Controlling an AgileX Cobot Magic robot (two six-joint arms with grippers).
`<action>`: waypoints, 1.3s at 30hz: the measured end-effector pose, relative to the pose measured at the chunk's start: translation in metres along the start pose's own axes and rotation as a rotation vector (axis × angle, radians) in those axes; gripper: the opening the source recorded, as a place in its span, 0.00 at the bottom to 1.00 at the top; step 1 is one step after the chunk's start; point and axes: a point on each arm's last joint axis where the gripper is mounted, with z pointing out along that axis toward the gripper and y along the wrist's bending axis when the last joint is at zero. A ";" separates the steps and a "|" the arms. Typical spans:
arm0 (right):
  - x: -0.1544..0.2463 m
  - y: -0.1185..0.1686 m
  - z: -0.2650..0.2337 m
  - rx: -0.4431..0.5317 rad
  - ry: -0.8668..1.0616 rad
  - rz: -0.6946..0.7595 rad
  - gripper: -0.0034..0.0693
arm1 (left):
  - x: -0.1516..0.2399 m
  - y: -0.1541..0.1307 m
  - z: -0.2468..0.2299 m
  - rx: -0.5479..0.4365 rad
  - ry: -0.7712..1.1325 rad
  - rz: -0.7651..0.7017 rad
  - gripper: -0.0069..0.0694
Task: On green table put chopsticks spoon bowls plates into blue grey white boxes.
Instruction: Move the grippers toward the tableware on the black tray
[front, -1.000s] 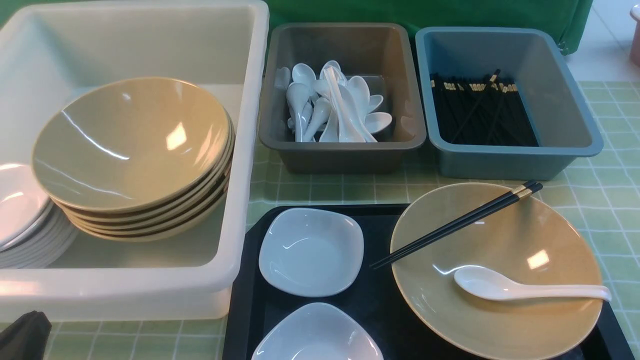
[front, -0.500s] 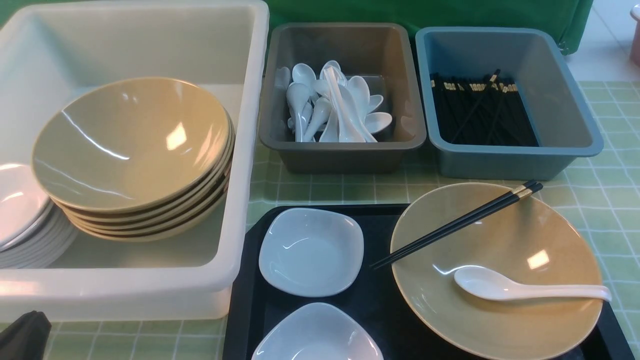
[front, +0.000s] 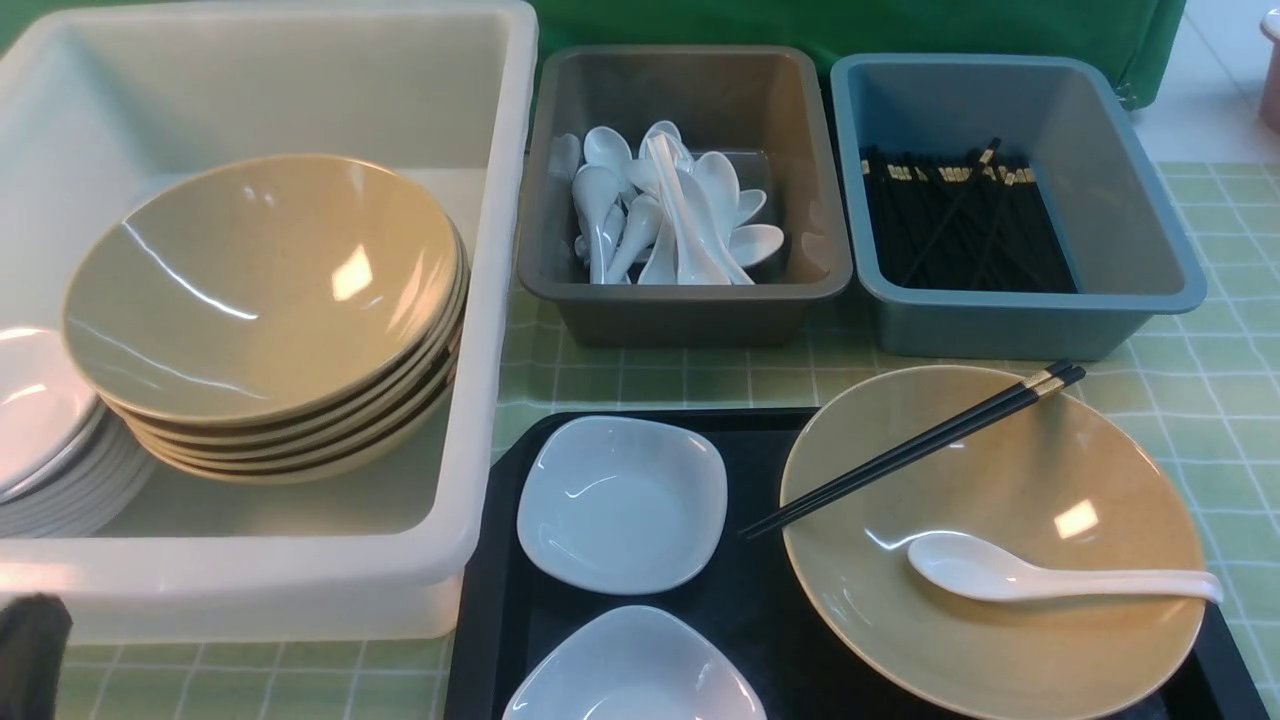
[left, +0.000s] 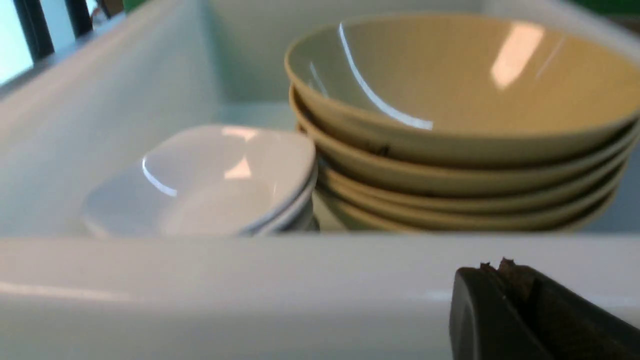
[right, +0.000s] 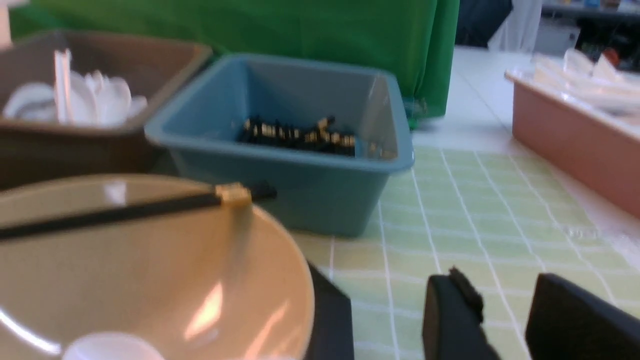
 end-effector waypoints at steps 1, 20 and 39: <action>0.000 0.000 0.000 -0.001 -0.004 0.007 0.37 | -0.002 0.000 0.000 0.000 -0.018 0.000 0.09; -0.051 0.003 -0.011 -0.102 -0.333 0.373 0.37 | -0.068 0.005 -0.025 0.077 -0.709 -0.364 0.09; -0.183 0.001 0.052 0.004 0.197 0.129 0.37 | -0.177 0.007 -0.007 0.057 0.020 -0.378 0.09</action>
